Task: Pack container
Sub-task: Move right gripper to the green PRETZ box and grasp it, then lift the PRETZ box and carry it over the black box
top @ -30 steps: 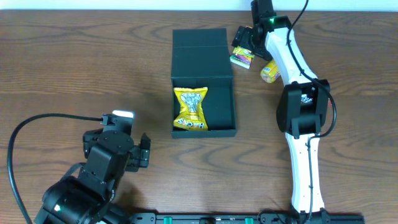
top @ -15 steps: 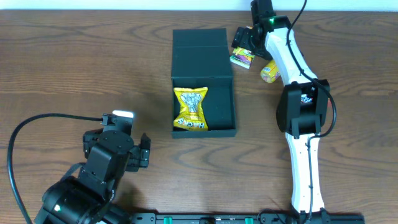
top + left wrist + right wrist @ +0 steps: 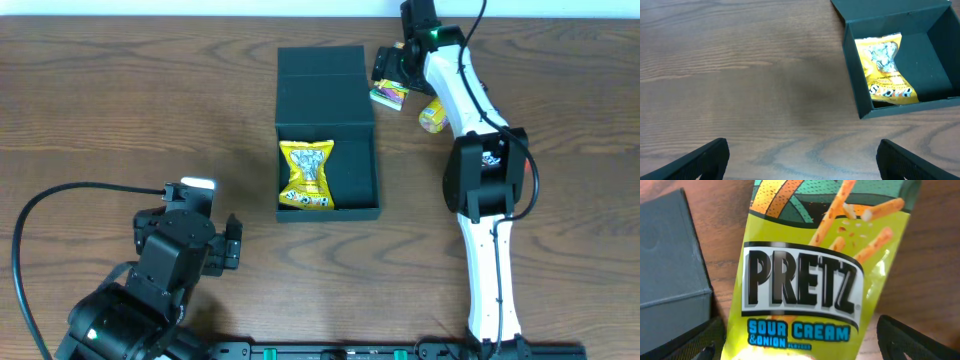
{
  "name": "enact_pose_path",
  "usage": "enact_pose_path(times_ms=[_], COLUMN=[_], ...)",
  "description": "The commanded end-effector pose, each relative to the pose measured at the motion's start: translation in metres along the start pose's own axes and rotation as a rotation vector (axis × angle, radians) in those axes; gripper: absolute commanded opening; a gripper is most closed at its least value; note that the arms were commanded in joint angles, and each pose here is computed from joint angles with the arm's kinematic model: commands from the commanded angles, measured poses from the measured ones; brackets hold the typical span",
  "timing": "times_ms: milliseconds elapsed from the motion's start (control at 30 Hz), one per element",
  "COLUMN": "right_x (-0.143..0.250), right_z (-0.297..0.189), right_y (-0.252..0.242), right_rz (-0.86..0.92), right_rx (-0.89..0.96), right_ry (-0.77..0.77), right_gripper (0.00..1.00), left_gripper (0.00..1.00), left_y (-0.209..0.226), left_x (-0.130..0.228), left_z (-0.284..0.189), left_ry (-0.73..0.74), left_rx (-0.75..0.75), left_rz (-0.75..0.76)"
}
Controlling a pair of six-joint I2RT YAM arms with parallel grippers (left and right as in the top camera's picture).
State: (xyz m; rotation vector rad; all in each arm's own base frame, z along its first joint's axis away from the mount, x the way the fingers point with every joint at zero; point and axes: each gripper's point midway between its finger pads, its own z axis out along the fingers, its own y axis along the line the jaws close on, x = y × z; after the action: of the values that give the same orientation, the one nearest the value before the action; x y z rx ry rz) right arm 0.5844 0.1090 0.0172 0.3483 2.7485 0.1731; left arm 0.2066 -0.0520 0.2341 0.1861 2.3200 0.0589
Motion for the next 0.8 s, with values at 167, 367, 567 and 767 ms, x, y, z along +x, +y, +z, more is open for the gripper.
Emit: enact_pose_path(times_ms=[167,367,567,767], right_x=[0.011,0.01,0.012,0.01], right_z=[0.025,0.025,0.02,-0.003], right_y=[-0.003,-0.004,-0.005,-0.004], right_rz=[-0.031,-0.03,-0.028,-0.029], right_rx=[0.021,0.028,0.033,0.042], right_ry=[0.028,0.025,0.036,0.056], right_gripper=[0.91,0.75,0.65,0.64], left_gripper=[0.95,0.95,0.95,0.95], left_y=[0.001,0.001,0.001,0.001], left_x=[-0.004,-0.004,-0.004,-0.004], left_z=[-0.003,-0.003,-0.003,-0.003], left_ry=[-0.012,-0.012,-0.012,-0.012], left_rx=[0.001,0.001,0.001,0.001], left_rz=[0.0,0.0,0.0,0.0])
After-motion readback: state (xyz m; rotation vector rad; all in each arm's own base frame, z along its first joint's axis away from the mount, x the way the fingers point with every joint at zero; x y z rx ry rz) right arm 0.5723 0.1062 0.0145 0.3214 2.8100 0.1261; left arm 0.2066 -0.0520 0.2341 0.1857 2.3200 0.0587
